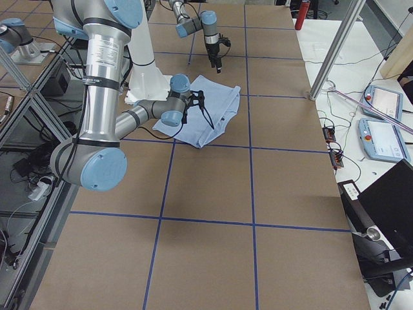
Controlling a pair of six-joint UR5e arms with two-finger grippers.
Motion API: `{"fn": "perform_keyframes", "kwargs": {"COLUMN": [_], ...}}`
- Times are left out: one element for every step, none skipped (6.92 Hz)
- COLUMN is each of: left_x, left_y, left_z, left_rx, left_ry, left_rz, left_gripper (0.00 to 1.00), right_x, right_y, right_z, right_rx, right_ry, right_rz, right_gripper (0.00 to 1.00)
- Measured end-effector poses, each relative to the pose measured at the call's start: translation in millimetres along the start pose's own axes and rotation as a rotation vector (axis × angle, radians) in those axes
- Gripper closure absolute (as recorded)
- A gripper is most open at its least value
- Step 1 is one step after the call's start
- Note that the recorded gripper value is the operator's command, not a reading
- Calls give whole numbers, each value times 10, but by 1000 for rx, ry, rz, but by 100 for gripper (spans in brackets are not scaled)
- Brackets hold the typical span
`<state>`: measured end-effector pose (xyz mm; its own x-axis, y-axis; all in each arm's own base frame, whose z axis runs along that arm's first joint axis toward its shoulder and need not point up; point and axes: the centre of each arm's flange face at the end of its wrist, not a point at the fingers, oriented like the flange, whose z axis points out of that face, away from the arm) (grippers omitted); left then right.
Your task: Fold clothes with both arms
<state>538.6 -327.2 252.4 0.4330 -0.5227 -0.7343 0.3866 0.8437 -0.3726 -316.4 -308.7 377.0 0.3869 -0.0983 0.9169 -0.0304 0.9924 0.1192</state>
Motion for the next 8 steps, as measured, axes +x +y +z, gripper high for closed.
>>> {"fn": "perform_keyframes", "kwargs": {"left_x": [-82,-139,-176,-196,-209,-219,-227,-233], "left_y": [197,267,279,276,267,265,267,274], "left_z": [92,151,186,211,230,240,248,255], "left_rx": [7,17,23,28,32,37,41,42], "left_ry": [-42,-66,-78,-84,-88,-89,-90,-91], "left_rz": [-35,-49,-54,-56,-58,-59,-67,-78], "left_gripper": [12,23,30,32,34,46,71,93], "right_x": [34,41,36,32,31,30,31,35], "right_y": [-198,-314,-362,-380,-384,-387,-388,-391], "right_z": [-22,-7,-10,-16,-19,-23,-27,-30], "right_rx": [44,68,80,85,86,87,87,88], "right_ry": [4,6,6,5,5,4,4,5], "right_rz": [12,17,18,18,18,18,19,19], "right_gripper": [0,0,0,0,0,0,0,0]}}
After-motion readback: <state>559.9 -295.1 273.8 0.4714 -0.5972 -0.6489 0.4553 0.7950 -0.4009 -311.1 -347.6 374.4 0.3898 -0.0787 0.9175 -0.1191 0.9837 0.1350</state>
